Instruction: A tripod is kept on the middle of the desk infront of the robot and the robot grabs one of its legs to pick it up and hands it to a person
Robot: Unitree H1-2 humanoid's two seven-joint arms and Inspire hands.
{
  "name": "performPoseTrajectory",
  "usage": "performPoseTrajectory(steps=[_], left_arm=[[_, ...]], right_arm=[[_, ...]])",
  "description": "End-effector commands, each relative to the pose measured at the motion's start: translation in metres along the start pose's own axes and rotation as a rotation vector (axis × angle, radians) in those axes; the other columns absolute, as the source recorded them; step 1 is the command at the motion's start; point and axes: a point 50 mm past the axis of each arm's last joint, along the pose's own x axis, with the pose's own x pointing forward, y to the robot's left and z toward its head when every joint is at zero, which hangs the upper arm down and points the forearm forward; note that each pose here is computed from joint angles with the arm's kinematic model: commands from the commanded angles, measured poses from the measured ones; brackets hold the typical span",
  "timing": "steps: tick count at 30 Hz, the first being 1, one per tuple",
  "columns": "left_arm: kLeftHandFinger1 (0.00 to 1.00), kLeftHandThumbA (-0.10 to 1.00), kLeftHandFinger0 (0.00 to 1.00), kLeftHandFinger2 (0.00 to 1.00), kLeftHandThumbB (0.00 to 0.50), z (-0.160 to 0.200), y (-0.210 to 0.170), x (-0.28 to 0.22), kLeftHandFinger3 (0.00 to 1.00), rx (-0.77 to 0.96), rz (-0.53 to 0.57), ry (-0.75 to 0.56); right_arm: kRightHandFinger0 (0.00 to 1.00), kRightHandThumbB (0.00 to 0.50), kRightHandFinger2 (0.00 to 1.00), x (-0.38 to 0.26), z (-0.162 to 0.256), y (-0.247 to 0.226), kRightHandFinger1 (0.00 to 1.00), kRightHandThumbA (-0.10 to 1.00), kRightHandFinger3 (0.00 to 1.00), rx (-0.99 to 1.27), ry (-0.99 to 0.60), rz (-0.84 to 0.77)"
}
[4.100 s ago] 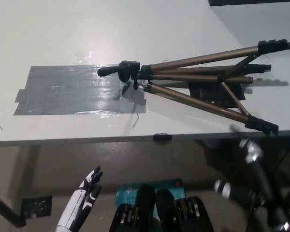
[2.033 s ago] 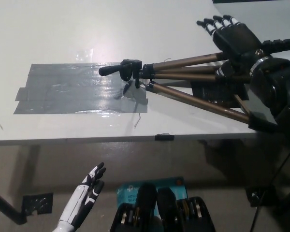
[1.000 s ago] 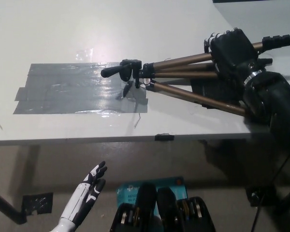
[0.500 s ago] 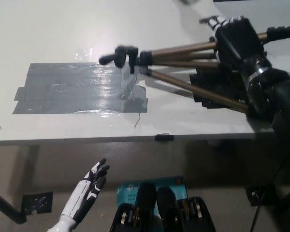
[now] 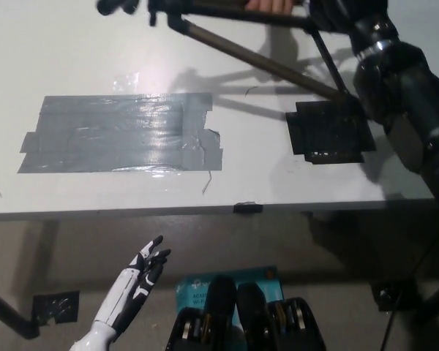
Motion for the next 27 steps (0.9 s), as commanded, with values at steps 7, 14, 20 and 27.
performPoseTrajectory(steps=[7, 14, 20, 27], left_arm=[[0.91, 1.0, 0.93, 0.87, 0.082, 0.016, 0.011, 0.01, 1.0, 0.038, -0.014, -0.069], [0.89, 1.0, 0.88, 0.85, 0.067, 0.018, 0.012, 0.013, 0.99, 0.049, -0.023, -0.082], [0.88, 1.0, 0.91, 0.84, 0.07, 0.016, 0.009, 0.008, 0.99, 0.046, -0.036, -0.075], [0.89, 1.0, 0.92, 0.85, 0.091, 0.013, 0.008, 0.001, 0.99, 0.056, -0.037, -0.056]], right_arm=[[0.0, 0.235, 0.61, 0.065, 0.02, -0.046, 0.11, -0.1, 0.24, -0.006, -0.067, -0.13], [0.08, 0.237, 0.7, 0.068, 0.027, -0.036, 0.35, 0.2, 0.66, 0.002, -0.03, -0.024], [1.0, 0.5, 1.0, 0.068, 0.032, -0.038, 1.0, 0.68, 1.0, 0.246, 0.058, 0.439], [1.0, 0.5, 1.0, 0.054, 0.049, -0.063, 1.0, 0.72, 1.0, 0.501, 0.024, 0.652]])
